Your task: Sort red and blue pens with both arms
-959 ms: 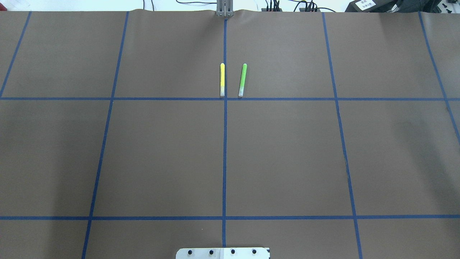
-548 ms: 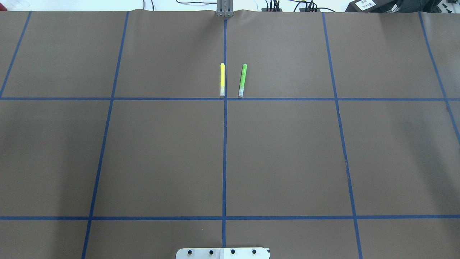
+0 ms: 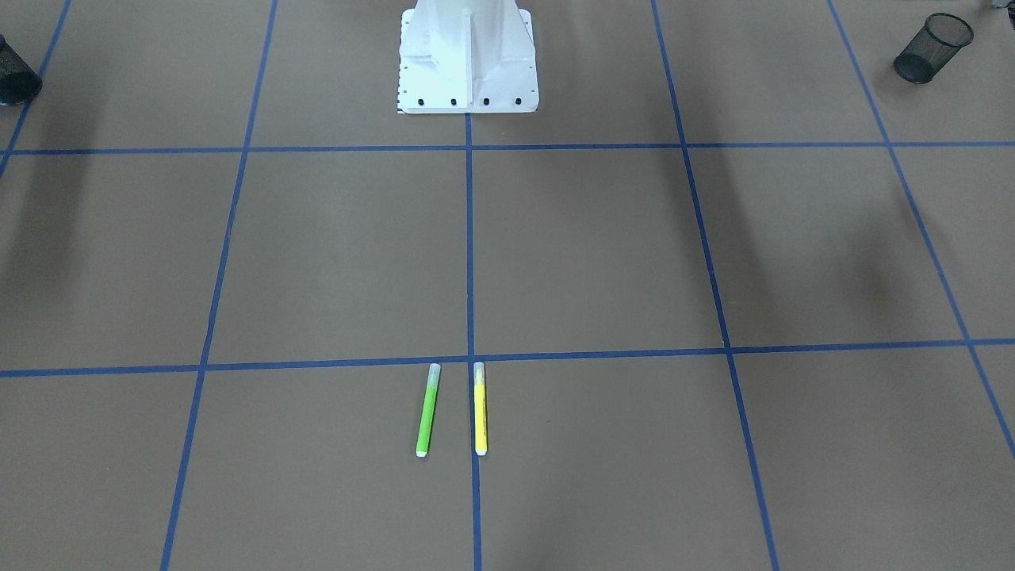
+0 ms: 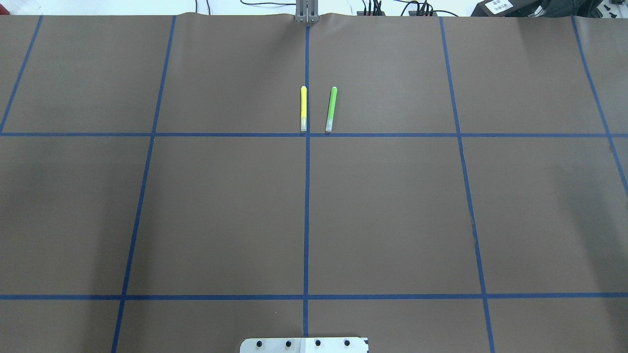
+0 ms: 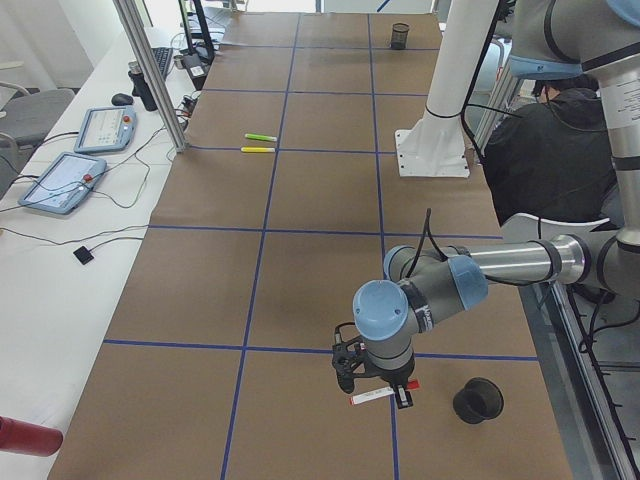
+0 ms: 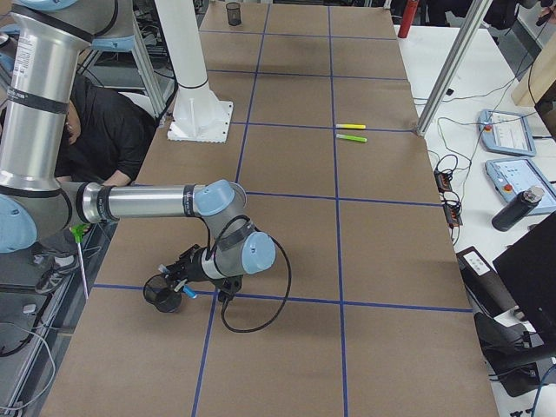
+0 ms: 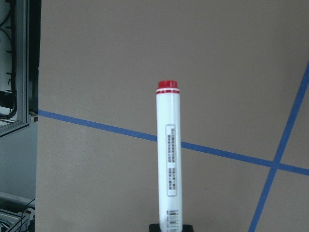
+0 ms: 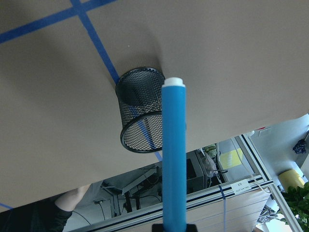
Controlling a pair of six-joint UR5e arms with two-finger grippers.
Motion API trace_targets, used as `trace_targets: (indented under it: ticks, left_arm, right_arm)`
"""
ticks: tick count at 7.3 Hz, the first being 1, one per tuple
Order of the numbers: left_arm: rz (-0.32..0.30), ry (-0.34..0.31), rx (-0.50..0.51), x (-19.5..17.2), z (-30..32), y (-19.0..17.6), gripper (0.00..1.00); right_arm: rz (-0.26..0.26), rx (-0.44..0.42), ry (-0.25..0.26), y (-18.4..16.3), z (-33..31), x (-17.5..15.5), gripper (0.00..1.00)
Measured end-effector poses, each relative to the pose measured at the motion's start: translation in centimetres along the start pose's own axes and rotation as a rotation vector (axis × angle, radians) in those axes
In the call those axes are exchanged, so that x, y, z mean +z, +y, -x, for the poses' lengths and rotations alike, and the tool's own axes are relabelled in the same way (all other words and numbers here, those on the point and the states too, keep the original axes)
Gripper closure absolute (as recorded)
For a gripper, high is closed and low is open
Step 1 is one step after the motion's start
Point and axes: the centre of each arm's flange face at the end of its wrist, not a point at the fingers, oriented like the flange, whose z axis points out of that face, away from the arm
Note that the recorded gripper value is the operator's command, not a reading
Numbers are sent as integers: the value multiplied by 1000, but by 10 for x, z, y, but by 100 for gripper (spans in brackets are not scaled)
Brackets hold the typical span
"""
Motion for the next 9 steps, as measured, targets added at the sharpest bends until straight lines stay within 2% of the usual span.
trace_targets:
  ticks: [2,3,5,7,9]
  left_arm:
    - [-5,-1,3,-2,-1,0,100]
    - [-6,-1,3,-2,-1,-1,100]
    - [-2,0,1,2,2,-2,100]
    - [-3,0,2,2,2,-2,100]
    - [-6,-2,5,1,2,-3,100]
  right_arm:
    - [56,-56,-44,8,-7,17,100]
    - [87,-57,-99,12,-5,23,100]
    - [131,-20,-197,15,-6,34,100]
    - [171,19,-280,0,-22,55,100]
    - [197,37,-321,-9,-35,70,100]
